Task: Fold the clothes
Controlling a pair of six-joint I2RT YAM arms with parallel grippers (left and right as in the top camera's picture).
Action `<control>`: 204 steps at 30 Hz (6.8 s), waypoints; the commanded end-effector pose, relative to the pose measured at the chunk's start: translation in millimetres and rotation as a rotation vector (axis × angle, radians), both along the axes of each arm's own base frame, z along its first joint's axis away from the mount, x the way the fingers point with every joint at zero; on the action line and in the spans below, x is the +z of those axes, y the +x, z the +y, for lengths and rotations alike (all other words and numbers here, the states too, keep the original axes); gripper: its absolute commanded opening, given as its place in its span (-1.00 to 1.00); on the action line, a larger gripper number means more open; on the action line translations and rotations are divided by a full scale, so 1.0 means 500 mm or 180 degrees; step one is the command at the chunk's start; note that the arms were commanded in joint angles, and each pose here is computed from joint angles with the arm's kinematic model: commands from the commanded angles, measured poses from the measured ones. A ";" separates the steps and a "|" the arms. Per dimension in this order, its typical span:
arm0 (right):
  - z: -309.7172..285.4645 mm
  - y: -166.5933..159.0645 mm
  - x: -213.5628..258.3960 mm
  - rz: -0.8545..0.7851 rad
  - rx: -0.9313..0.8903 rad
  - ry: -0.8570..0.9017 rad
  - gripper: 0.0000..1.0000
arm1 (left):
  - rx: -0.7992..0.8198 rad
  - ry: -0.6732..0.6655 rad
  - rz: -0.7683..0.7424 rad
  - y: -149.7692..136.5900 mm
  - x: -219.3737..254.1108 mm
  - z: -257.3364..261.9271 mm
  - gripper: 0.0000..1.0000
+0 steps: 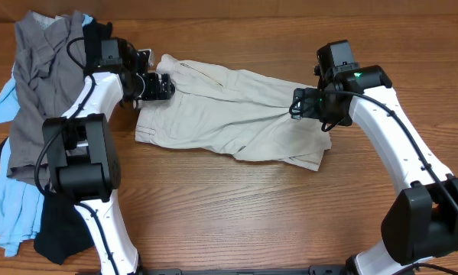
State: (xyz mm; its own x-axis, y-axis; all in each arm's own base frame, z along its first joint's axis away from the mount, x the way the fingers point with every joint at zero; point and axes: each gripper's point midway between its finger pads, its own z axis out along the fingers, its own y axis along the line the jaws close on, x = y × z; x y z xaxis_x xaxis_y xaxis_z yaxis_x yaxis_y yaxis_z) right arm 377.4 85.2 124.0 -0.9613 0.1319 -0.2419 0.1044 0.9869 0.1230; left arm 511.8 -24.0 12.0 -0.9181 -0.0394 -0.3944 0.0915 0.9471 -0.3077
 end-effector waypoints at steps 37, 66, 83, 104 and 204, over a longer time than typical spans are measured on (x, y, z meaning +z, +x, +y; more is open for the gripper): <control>0.052 0.004 0.037 -0.0090 0.0124 0.0452 0.17 | 0.0351 0.0374 0.1232 -0.166 -0.098 0.029 -0.92; 0.090 -0.017 -0.203 0.0447 0.0137 0.0760 -0.92 | -0.0132 0.0232 0.0057 -0.216 0.350 -0.120 -0.92; 0.109 -0.009 -0.194 0.0394 0.0192 0.0931 -0.92 | -0.0824 -0.0246 -0.0445 -0.226 0.291 -0.601 -0.92; 0.112 -0.008 -0.193 0.0383 0.0204 0.0965 -0.92 | 0.0180 0.0487 -0.0601 -0.250 0.497 -0.118 -0.92; -0.022 0.142 -0.196 -0.0491 -0.0955 0.1181 -0.92 | 0.0196 0.1117 -0.0352 -0.170 0.429 -0.167 1.00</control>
